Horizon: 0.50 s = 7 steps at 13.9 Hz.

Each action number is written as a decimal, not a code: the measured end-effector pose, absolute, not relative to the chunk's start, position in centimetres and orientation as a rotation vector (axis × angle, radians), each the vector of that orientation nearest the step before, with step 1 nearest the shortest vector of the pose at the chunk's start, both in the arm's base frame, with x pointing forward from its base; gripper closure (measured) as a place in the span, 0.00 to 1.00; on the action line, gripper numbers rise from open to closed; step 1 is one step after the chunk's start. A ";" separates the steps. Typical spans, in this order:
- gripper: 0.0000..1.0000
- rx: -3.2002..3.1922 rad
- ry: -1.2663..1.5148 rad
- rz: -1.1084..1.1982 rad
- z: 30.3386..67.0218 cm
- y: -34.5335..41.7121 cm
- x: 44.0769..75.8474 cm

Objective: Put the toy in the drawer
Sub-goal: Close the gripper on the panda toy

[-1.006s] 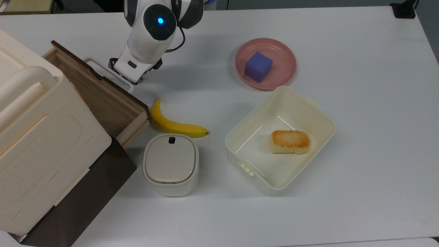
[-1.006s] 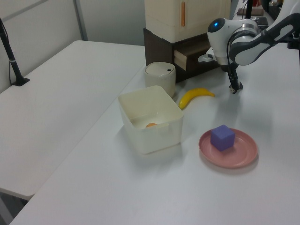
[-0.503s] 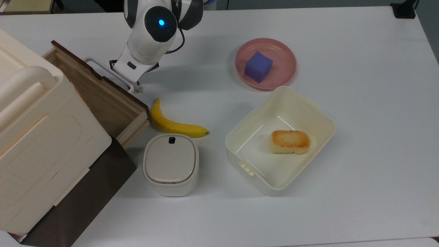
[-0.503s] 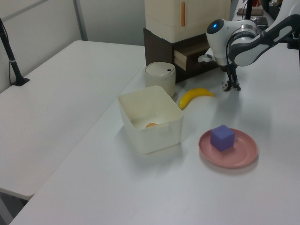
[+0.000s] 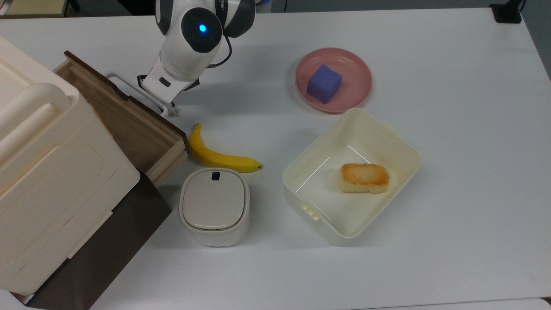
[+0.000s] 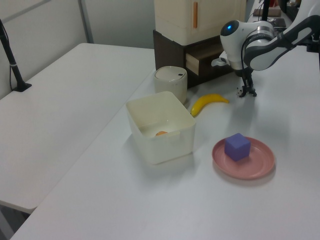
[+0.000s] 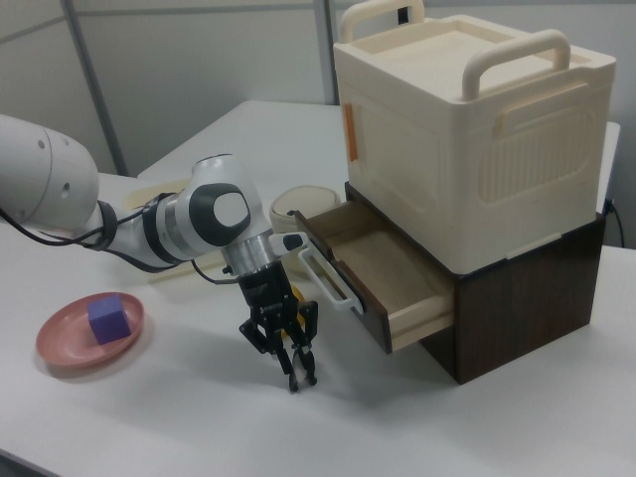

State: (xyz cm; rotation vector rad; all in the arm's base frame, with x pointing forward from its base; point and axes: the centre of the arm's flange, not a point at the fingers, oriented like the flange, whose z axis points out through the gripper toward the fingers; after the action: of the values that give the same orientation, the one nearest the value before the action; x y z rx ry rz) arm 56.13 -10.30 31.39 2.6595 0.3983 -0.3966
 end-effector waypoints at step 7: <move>0.66 2.661 0.376 -0.323 34.2 -10.0 56.5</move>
State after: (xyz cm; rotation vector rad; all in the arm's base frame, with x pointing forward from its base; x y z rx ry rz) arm 56.55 -10.04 34.21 2.6612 0.3762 -0.3226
